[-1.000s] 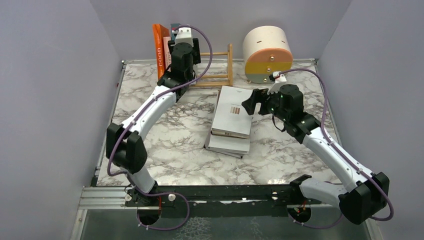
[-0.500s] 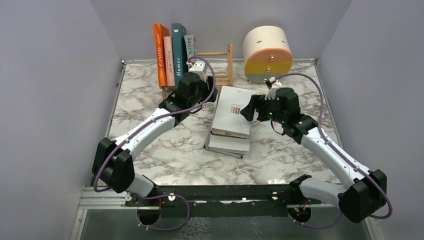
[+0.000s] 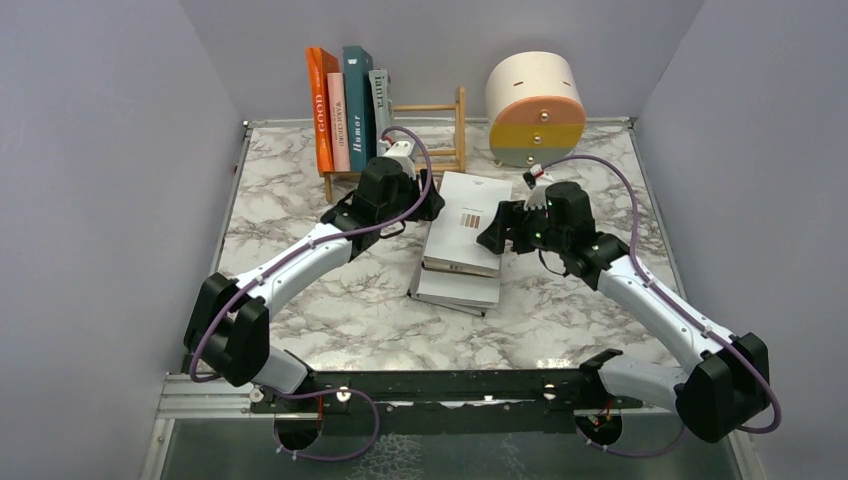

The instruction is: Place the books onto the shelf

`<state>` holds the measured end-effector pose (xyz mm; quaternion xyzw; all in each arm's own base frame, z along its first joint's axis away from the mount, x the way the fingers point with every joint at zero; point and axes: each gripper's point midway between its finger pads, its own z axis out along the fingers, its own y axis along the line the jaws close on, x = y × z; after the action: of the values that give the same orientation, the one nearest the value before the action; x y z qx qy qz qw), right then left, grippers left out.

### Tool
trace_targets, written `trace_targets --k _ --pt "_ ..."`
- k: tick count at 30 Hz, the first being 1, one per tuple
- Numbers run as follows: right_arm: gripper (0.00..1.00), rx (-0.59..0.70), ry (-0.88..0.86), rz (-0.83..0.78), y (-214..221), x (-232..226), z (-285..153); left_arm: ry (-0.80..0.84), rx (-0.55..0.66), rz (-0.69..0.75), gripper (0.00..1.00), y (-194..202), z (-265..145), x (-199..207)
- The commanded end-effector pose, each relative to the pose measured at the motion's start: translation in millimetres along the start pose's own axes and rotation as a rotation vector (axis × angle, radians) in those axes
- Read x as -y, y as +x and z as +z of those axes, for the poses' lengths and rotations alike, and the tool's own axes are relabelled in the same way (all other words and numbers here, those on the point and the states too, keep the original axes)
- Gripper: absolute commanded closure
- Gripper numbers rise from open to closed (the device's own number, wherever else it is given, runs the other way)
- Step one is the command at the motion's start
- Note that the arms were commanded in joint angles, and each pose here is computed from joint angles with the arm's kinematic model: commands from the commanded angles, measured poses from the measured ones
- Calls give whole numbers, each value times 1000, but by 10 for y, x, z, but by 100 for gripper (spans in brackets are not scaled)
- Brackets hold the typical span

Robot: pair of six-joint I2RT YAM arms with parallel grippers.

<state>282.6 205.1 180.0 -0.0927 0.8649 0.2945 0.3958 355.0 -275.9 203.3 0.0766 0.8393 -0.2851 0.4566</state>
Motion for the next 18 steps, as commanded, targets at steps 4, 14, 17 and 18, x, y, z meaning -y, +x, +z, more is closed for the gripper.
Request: trace_targets --k 4,14,17,18 --pt "27 -1 -65 -12 -17 -110 51 104 -51 -31 48 132 33 195" --pt "29 4 -66 -22 -36 -107 75 180 -88 -131 46 278 62 93" --pt "29 7 -63 -28 -46 -100 81 217 -85 -164 46 276 49 63" --pt "29 7 -63 -29 -49 -100 81 221 -87 -172 46 284 46 45"
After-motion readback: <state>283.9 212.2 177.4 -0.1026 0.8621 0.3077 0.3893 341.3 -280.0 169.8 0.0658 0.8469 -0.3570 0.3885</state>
